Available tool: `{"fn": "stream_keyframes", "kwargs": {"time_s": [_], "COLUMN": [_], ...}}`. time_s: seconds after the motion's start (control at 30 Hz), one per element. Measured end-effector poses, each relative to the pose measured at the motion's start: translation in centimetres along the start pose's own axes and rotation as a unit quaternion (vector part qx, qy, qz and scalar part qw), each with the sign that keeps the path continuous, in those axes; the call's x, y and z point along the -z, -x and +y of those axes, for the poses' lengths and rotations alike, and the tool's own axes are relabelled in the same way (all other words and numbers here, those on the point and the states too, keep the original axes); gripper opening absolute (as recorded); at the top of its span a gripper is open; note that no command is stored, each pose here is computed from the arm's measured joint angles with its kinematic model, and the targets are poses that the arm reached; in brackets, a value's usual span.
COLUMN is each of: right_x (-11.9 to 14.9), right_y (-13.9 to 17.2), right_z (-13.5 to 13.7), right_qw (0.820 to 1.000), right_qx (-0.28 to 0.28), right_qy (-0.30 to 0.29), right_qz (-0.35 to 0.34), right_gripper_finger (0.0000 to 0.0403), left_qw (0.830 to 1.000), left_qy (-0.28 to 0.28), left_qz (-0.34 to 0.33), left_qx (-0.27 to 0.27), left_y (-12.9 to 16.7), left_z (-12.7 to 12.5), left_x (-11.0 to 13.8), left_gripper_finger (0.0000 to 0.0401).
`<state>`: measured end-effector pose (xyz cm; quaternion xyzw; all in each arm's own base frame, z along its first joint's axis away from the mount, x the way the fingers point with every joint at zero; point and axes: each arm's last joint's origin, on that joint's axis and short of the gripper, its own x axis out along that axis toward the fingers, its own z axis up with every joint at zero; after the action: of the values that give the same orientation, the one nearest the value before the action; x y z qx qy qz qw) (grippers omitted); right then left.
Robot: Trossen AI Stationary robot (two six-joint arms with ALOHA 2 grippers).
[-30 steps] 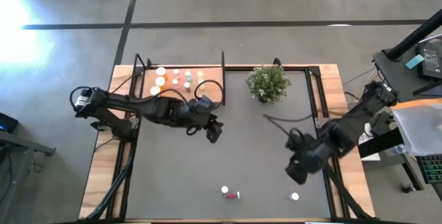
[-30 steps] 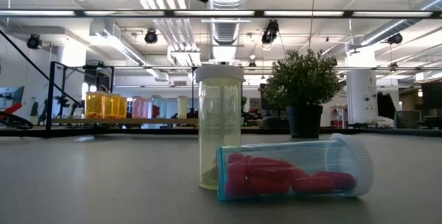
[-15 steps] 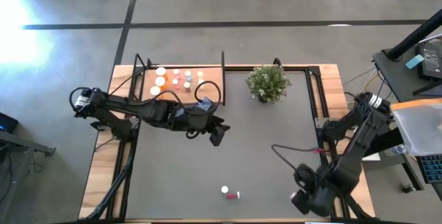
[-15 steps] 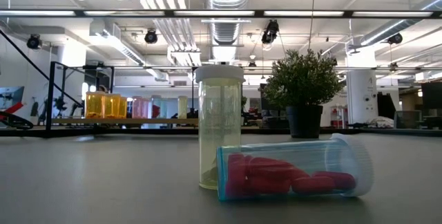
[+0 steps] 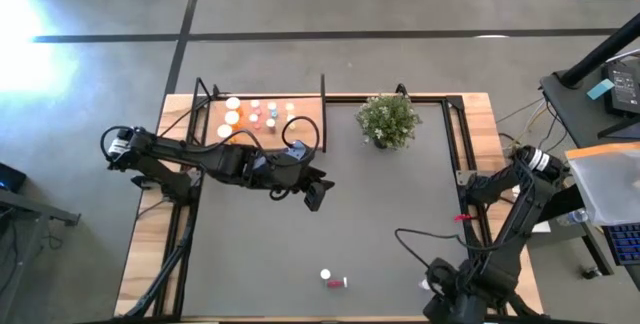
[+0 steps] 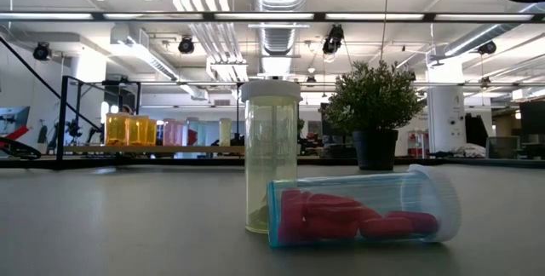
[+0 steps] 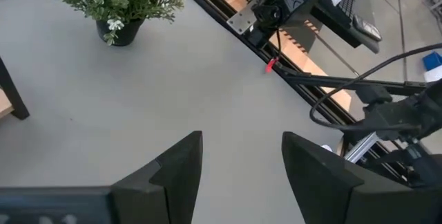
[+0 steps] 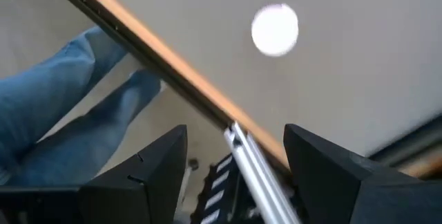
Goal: Pick and place medicine bottles onto shelf by color
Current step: Put the small pink bottle on the shelf aligned with the other small pink bottles
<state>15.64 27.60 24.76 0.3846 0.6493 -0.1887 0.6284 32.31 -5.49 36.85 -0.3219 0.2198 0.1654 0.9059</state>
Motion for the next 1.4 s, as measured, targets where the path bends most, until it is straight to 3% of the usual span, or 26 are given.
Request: {"fn": "stream_keyframes", "kwargs": {"time_s": [0.6,1.4], "right_x": [-1.0,-1.7], "right_y": [-3.3,-4.9], "right_z": [0.0,-0.2], "right_qw": [0.993,0.986], "right_qx": [0.076,0.102], "right_qy": [0.049,0.078], "right_qz": [-0.078,-0.111], "right_gripper_finger": [0.0231,0.0231], "left_qw": [1.0,1.0], "left_qy": [0.0,0.0], "left_qz": [0.002,0.006], "left_qx": [0.002,0.007], "left_y": [0.0,0.0], "left_z": [0.0,-0.1], "left_x": [0.0,0.0], "left_gripper_finger": [0.0183,0.0183]}}
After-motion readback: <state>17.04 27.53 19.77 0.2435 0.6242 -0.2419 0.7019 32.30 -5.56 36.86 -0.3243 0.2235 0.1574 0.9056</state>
